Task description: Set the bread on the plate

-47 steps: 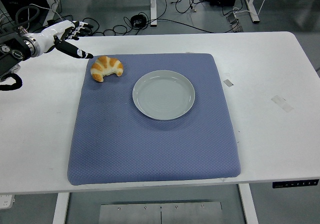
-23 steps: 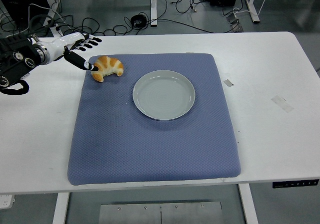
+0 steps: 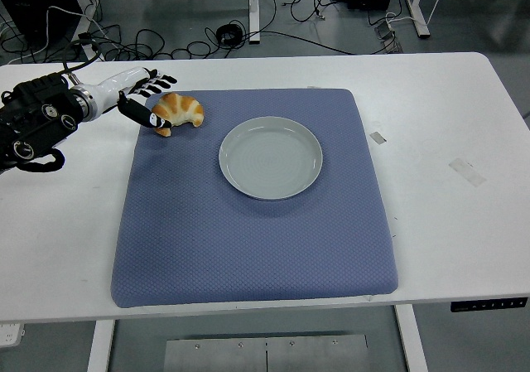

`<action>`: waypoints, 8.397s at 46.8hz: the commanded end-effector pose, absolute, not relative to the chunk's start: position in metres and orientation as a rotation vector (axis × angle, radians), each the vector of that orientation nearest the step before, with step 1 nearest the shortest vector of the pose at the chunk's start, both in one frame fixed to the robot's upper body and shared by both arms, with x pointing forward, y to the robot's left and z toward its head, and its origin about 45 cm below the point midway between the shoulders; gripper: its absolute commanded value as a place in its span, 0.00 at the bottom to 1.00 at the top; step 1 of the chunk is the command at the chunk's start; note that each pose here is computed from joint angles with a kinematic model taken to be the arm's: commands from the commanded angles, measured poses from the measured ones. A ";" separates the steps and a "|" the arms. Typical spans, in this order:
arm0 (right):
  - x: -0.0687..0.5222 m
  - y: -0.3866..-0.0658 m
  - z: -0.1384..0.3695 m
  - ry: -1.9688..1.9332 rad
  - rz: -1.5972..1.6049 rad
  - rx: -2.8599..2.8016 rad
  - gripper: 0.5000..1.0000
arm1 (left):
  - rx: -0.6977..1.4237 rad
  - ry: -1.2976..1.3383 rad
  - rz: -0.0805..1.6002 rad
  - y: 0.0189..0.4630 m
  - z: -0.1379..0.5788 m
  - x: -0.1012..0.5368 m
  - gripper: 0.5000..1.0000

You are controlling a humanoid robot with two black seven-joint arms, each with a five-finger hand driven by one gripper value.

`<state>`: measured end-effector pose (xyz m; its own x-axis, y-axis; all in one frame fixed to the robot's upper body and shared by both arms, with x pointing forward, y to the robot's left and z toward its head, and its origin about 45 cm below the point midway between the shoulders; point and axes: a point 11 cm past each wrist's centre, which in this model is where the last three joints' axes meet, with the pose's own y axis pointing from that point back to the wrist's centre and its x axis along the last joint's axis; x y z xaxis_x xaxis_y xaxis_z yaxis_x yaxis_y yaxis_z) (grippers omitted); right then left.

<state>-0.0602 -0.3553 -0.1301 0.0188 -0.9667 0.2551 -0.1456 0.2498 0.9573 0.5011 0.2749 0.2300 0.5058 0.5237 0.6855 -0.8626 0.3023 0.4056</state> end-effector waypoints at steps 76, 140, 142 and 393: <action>-0.060 -0.355 -0.130 -1.393 -0.920 1.135 1.00 | 0.835 -0.464 0.983 0.276 0.223 0.499 0.16; -0.060 -0.355 -0.130 -1.393 -0.920 1.135 1.00 | 0.660 -0.508 0.779 0.181 0.258 0.487 0.17; -0.060 -0.355 -0.130 -1.395 -0.919 1.136 1.00 | 0.654 -0.505 0.769 0.177 0.257 0.485 0.17; -0.060 -0.353 -0.130 -1.395 -0.927 1.139 1.00 | 0.273 -0.084 1.348 0.323 0.296 0.513 0.93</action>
<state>-0.0599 -0.3544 -0.1302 0.0172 -0.9675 0.2524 -0.1460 0.2473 0.9579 0.5132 0.3240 0.2958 0.2218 0.9505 0.2176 -0.9703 0.1930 0.1459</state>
